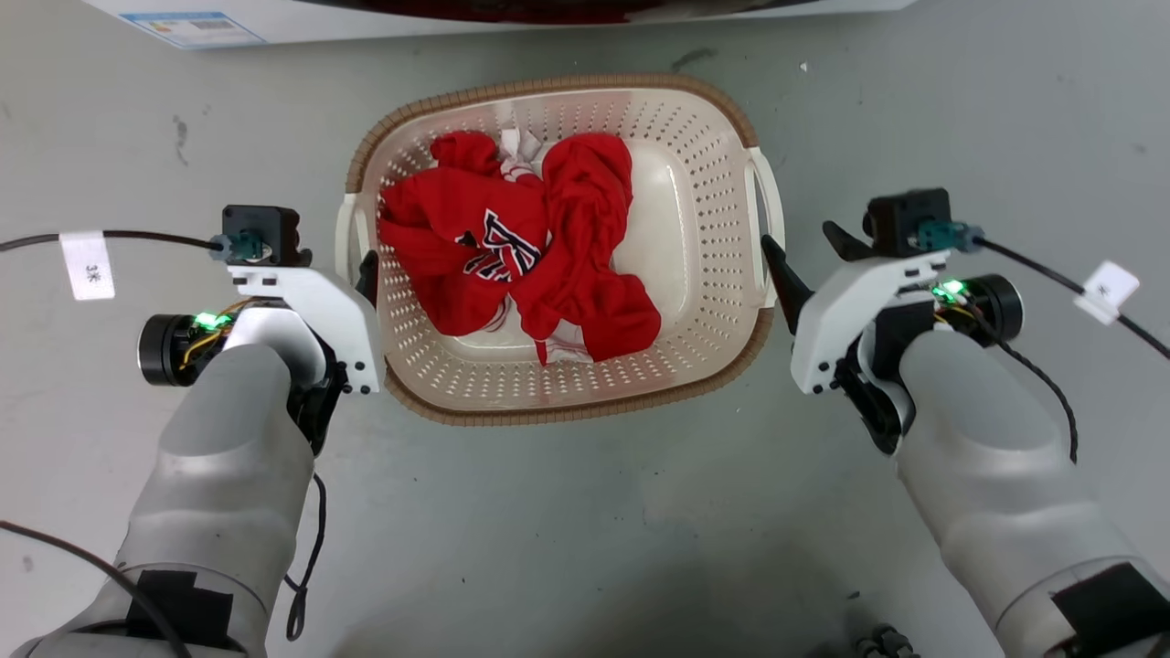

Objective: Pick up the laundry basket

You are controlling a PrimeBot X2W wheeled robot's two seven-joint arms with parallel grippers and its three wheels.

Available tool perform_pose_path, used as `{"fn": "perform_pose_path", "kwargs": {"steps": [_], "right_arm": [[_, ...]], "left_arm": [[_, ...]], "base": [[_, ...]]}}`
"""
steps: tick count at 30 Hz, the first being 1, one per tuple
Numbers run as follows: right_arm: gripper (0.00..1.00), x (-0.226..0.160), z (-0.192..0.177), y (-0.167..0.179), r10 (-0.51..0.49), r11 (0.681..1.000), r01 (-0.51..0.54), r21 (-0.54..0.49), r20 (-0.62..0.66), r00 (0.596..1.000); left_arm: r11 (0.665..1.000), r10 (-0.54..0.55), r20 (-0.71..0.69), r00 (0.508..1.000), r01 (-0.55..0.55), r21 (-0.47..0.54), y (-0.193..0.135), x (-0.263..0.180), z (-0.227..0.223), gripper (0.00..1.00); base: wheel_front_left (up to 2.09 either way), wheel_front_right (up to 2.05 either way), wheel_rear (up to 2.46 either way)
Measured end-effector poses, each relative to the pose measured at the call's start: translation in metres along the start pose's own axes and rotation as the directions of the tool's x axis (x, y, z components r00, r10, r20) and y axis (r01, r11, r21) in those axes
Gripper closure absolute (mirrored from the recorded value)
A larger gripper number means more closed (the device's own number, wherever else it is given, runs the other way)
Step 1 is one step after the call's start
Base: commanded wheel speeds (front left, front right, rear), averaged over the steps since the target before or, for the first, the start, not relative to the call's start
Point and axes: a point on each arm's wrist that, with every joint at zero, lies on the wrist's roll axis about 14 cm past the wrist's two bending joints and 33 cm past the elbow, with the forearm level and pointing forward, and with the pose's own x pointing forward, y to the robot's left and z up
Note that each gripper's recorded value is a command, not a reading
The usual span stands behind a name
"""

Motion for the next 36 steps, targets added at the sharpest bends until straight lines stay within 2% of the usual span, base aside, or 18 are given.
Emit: {"fn": "perform_pose_path", "kwargs": {"steps": [10, 23, 24, 25, 26, 27, 36], "right_arm": [[0.00, 0.016, -0.012, 0.009, 0.039, 0.999, -0.039, 0.002, -0.105, 0.994], [0.00, 0.026, -0.037, 0.017, 0.078, 0.997, -0.073, 0.031, -0.203, 0.976], [0.00, 0.027, -0.039, 0.017, 0.078, 0.997, -0.073, 0.034, -0.208, 0.975], [0.47, 0.027, -0.039, 0.017, 0.080, 0.996, -0.074, 0.040, -0.210, 0.974], [0.74, 0.028, -0.040, 0.017, 0.081, 0.996, -0.073, 0.044, -0.218, 0.973], [1.00, 0.029, -0.039, 0.018, 0.082, 0.996, -0.073, 0.047, -0.219, 0.972], [1.00, 0.025, -0.043, 0.016, 0.077, 0.996, -0.067, 0.051, -0.241, 0.967]], "left_arm": [[1.000, -0.020, -0.136, 0.990, 0.018, -0.012, -0.002, 0.014, -0.025, 0.00], [0.998, -0.039, -0.221, 0.975, 0.029, -0.049, -0.005, 0.032, -0.048, 0.00], [0.998, -0.042, -0.230, 0.972, 0.031, -0.054, -0.007, 0.033, -0.050, 0.11], [0.998, -0.046, -0.234, 0.971, 0.033, -0.058, -0.008, 0.033, -0.051, 0.55], [0.997, -0.051, -0.232, 0.971, 0.037, -0.063, -0.010, 0.034, -0.051, 1.00], [0.997, -0.055, -0.230, 0.972, 0.041, -0.067, -0.012, 0.035, -0.050, 1.00], [0.995, -0.079, -0.233, 0.969, 0.061, -0.082, -0.020, 0.031, -0.044, 1.00]], "base": [[0.00, 0.00, 0.00], [0.00, 0.00, 0.00], [0.00, 0.00, 0.00], [0.00, 0.00, 0.00], [0.00, 0.00, 0.00], [0.00, 0.00, 0.00], [0.00, 0.00, 0.00]]}}
